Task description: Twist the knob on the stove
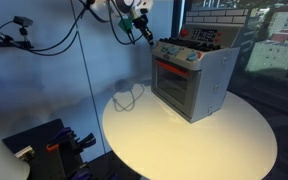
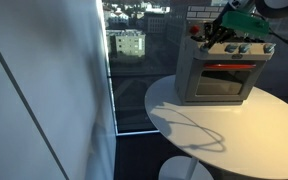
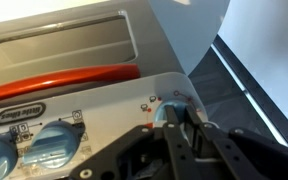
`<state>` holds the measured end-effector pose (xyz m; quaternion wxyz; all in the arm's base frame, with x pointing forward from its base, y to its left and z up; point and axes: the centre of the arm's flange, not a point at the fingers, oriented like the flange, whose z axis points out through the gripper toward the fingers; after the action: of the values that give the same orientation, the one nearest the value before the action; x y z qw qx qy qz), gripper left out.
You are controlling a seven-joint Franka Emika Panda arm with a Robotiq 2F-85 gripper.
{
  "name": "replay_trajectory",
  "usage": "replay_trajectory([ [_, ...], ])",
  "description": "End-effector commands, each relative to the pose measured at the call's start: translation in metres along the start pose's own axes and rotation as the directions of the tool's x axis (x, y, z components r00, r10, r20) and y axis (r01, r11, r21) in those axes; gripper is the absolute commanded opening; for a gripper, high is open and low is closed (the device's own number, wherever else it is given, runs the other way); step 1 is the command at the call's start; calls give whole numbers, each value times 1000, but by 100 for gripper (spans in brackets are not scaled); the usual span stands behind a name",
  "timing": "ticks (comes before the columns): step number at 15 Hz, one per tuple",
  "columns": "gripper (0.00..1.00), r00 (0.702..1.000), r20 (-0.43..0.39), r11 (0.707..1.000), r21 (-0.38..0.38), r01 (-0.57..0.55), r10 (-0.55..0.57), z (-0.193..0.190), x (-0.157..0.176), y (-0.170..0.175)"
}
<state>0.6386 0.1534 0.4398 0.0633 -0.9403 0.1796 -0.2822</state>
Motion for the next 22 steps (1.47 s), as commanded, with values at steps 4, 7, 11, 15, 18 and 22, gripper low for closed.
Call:
replay_trajectory([
  [4,6,966,9,956,144,-256,257,-9,5,21],
  [7,6,936,15,916,201,-348,352,-11,2,29],
  [11,5,897,17,865,259,-430,441,-13,-4,34],
  [15,5,862,16,819,303,-487,507,-13,-9,38],
  [18,5,836,16,785,335,-521,548,-15,-13,40],
  [22,5,807,20,747,364,-556,590,-16,-16,43],
])
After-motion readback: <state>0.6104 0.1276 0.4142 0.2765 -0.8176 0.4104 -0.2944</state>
